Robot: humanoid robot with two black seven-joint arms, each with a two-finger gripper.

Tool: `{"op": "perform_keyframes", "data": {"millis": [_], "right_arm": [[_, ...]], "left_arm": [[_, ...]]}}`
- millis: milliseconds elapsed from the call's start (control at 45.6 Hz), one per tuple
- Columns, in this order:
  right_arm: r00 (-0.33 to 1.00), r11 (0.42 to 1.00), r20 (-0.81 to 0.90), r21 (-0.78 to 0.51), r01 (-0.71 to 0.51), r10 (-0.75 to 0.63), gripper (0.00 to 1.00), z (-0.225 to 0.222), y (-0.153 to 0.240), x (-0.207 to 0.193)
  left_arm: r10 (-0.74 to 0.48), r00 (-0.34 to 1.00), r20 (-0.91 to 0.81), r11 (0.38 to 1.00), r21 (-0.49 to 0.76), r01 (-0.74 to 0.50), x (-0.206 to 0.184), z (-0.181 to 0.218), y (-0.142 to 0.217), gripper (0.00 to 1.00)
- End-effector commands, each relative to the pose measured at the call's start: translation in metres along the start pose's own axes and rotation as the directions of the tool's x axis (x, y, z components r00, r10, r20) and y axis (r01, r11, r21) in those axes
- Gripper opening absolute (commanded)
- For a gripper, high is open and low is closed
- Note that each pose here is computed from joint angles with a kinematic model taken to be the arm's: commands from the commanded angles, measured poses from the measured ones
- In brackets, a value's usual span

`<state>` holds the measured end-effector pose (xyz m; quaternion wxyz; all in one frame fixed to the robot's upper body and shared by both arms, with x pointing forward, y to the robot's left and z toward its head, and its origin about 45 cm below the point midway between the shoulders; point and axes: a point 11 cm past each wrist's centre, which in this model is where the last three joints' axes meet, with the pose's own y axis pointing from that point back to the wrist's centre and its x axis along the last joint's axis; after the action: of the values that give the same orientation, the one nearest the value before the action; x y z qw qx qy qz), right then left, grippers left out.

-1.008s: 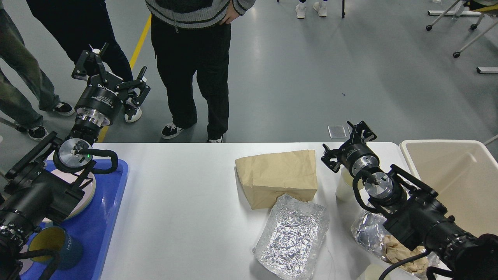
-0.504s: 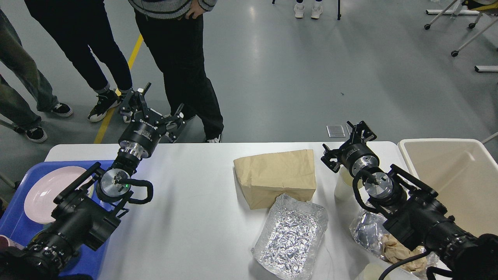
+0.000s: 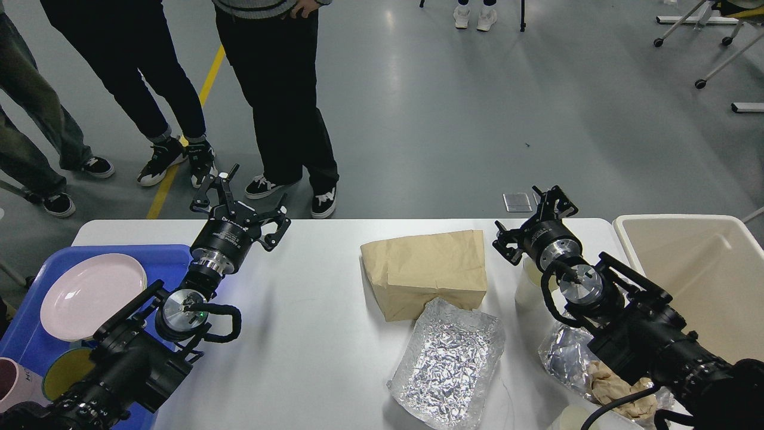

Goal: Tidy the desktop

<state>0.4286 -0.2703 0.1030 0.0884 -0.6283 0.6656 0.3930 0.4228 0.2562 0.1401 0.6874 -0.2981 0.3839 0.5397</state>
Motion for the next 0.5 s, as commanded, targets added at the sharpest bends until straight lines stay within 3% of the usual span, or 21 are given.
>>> {"op": "perform_keyframes", "data": {"millis": [0,153,482], "right_arm": [[1.000,1.000,0.001,-0.001,0.001,-0.001,1.00,0.001,0.000,0.000],[1.000,1.000,0.001,-0.001,0.001,-0.001,1.00,0.001,0.000,0.000],[1.000,1.000,0.000,0.000,0.000,0.000,1.00,0.000,0.000,0.000]], "left_arm": [[0.021,1.000,0.003,1.000,-0.011,-0.021,0.007,0.004,0.002,0.96],[0.034,0.999,0.005,0.999,-0.015,-0.034,0.011,0.006,0.004,0.96],[0.019,1.000,-0.017,0.980,-0.195,-0.022,0.015,0.016,0.013,0.96]]}}
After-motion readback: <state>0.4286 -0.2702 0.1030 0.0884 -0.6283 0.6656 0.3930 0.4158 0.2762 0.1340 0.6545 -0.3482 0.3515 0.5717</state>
